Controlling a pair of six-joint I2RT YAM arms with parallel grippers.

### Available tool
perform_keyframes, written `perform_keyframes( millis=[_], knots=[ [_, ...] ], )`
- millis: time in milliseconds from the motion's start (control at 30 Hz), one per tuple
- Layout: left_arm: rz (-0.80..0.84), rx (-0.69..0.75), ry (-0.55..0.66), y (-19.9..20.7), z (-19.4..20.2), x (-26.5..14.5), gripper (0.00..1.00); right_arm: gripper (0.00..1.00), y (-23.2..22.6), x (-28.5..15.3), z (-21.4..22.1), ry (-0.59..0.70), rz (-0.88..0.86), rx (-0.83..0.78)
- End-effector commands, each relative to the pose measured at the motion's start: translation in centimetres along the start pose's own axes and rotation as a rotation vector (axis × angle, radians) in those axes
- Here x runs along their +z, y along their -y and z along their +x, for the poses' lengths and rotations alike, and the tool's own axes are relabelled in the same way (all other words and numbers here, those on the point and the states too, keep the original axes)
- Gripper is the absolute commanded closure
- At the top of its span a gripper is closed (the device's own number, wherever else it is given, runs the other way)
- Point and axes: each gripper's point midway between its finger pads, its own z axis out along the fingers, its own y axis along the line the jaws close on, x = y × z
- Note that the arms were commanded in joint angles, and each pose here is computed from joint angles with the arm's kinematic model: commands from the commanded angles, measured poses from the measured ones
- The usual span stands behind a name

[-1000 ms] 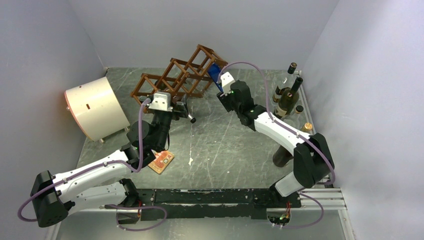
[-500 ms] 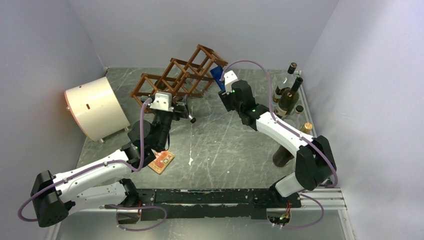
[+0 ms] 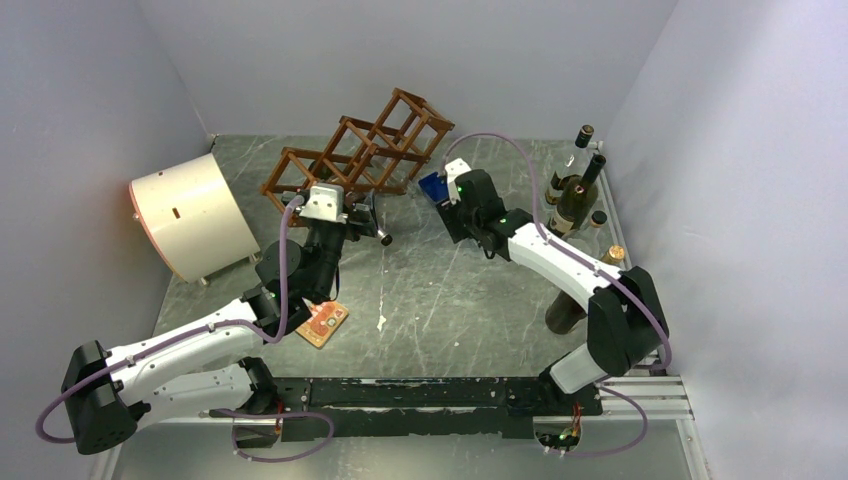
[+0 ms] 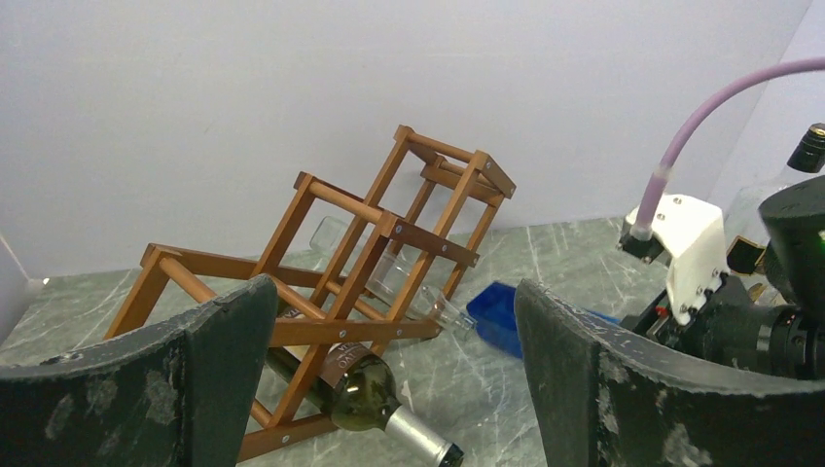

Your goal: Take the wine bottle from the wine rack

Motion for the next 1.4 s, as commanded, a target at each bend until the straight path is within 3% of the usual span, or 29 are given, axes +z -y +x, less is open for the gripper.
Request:
perform_keyframes(
  millis=[0,633,1033,1267,1367],
  knots=[
    [0.003,-0.034,0.034,0.1,-1.8,0.4,0.05,1.00,0.0,-0.9,-4.5,0.142,-0.010,0.084],
    [0.151,-0.008,-0.012,3.6,0.0,1.0,0.04,1.00,0.9,-6.5,-2.1,0.013,-0.025,0.256],
    [0.619,0.036,0.022,11.4,0.7,-1.8,0.08,1.00,0.4,-11.3,-2.4,-0.041,-0.118,0.360],
    [0.976,0.182,0.097,16.0,2.8,-6.6,0.07,1.00,-0.6,-13.7,-3.2,-0.035,-0.207,0.371],
    [1.080,0.287,0.074,17.5,5.2,-8.4,0.05,1.00,-1.5,-14.6,-3.4,-0.032,-0.273,0.364]
  ],
)
